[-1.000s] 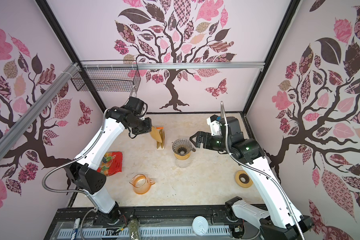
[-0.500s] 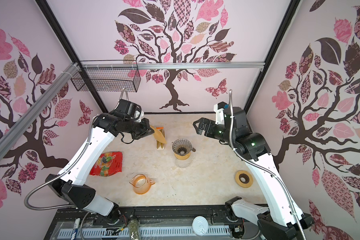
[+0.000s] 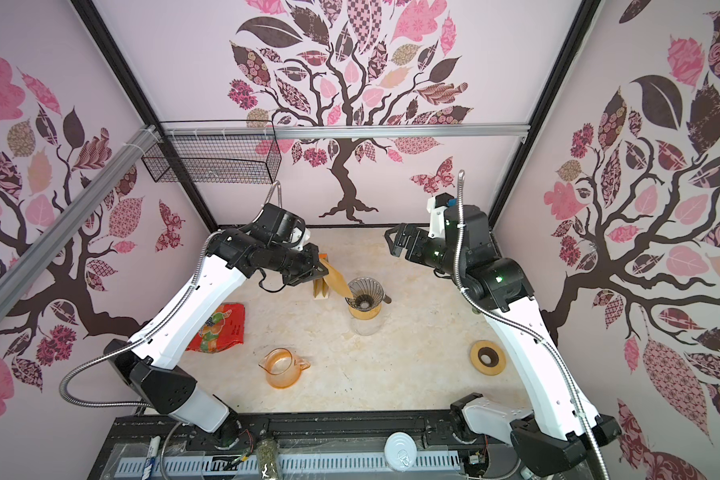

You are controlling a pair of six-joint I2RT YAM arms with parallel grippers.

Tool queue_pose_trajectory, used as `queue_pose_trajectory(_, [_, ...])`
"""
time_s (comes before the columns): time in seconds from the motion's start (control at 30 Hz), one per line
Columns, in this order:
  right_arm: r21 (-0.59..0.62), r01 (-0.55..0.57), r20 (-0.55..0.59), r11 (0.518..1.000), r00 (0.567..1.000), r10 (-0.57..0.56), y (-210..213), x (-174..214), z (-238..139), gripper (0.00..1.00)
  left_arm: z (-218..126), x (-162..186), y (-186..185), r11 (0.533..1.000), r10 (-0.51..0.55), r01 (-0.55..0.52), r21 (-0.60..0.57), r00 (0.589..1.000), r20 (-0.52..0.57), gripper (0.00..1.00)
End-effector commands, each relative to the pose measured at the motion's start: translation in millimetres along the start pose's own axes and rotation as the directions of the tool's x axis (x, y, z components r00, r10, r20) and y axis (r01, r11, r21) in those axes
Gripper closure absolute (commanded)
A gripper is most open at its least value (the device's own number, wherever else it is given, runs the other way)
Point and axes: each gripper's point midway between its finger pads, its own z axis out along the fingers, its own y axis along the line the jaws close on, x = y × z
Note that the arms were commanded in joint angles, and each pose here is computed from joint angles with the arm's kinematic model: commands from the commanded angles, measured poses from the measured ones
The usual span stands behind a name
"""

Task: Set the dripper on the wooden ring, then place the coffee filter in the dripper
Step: 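Carry the filter over the dripper with the left gripper while the right approaches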

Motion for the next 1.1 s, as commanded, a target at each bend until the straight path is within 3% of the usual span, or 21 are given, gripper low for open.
queue_pose_trajectory(0.0, [-0.001,0.014,-0.048,1.0,0.999,-0.014,-4,15,2,0.0,-8,-4,-17,0.998,0.061,-0.061,0.014,0.998,0.024,1.0])
queue_pose_trajectory(0.33, [0.056,0.048,-0.133,0.997,0.99,-0.04,-31,52,5,0.0,6,1,-31,0.983,0.168,-0.167,-0.071,0.986,0.006,1.0])
queue_pose_trajectory(0.73, [0.024,0.149,-0.256,0.989,0.957,-0.138,-26,96,13,0.0,43,28,-33,0.967,0.217,-0.231,-0.109,0.968,-0.126,1.0])
queue_pose_trajectory(1.07, [0.029,0.21,-0.333,0.977,0.924,-0.189,-37,124,25,0.0,68,30,-24,0.957,0.224,-0.251,-0.146,0.958,-0.176,1.0])
